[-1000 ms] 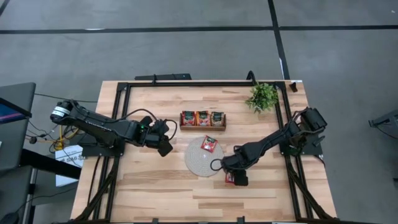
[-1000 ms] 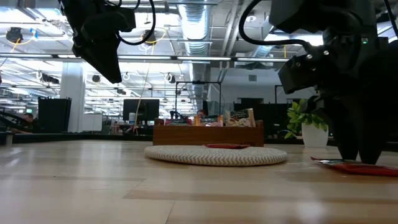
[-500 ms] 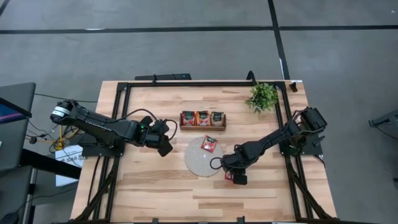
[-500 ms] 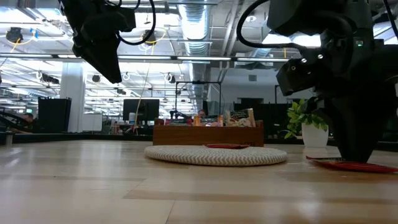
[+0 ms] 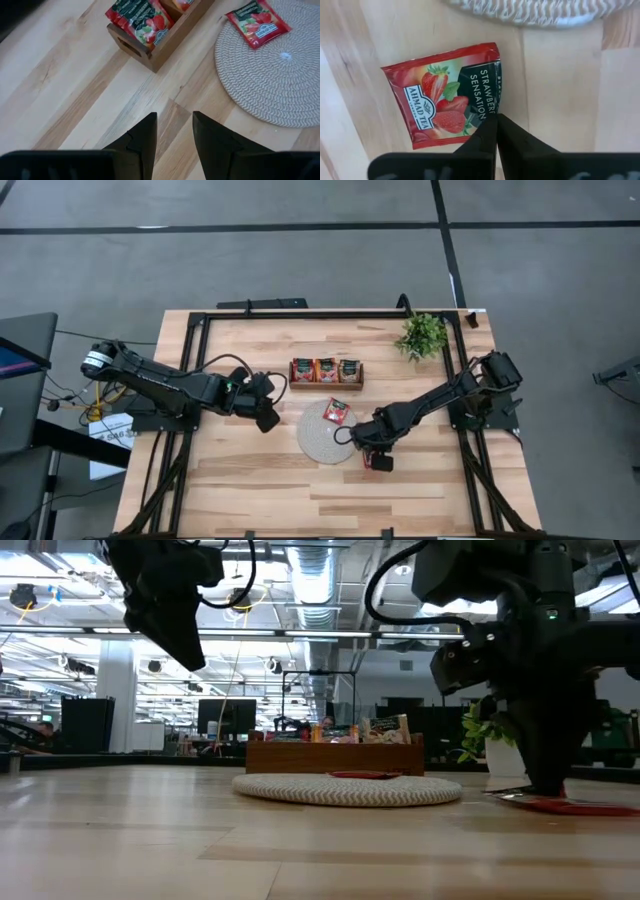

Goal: Pick & Place Tea
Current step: Put the red tea bag into the left section of the wooden organizer

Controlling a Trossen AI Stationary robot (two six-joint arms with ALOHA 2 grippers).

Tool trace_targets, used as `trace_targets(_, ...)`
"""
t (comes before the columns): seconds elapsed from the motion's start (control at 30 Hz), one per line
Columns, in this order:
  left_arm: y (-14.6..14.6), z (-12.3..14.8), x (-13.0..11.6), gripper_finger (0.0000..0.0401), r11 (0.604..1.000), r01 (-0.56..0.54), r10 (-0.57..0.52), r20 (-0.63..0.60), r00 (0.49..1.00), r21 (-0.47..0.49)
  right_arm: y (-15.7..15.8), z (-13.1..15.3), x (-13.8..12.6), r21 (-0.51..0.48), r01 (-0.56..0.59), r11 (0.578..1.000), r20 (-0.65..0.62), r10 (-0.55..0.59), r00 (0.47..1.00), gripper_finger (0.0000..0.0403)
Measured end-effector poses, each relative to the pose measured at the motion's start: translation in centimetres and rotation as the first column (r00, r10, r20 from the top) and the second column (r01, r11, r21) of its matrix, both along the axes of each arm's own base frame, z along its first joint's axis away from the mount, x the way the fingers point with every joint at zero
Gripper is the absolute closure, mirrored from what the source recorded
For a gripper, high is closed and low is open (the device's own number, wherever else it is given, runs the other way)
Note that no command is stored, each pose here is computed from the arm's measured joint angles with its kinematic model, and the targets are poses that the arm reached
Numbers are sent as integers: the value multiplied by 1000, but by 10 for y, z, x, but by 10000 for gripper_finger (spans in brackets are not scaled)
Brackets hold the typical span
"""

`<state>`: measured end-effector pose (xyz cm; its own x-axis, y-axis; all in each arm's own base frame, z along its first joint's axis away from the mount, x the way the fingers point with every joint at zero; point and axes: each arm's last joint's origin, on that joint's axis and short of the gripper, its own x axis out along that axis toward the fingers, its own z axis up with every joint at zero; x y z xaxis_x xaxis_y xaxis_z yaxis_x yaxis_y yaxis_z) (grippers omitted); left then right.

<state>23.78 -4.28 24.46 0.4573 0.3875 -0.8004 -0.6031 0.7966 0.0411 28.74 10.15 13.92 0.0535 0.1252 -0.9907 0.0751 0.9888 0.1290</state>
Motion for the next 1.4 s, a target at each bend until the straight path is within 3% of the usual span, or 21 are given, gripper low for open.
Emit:
trace_targets(0.33, -1, 2, 4, 283, 1000, 21, -21, 39, 999, -6, 3, 22, 8, -14, -21, 1000, -25, 20, 999, 402)
trace_targets(0.8, -6, 8, 16, 283, 982, 190, -190, 113, 975, 6, 4, 110, 46, -139, -128, 982, 180, 152, 972, 403)
trace_targets(1.03, -9, 18, 27, 283, 957, 279, -289, 215, 933, 76, -19, 133, 61, -151, -118, 982, 256, 154, 954, 403)
trace_targets(1.4, -14, 40, 44, 283, 920, 351, -391, 438, 809, 172, -52, 152, 77, -161, -68, 985, 364, 123, 923, 403)
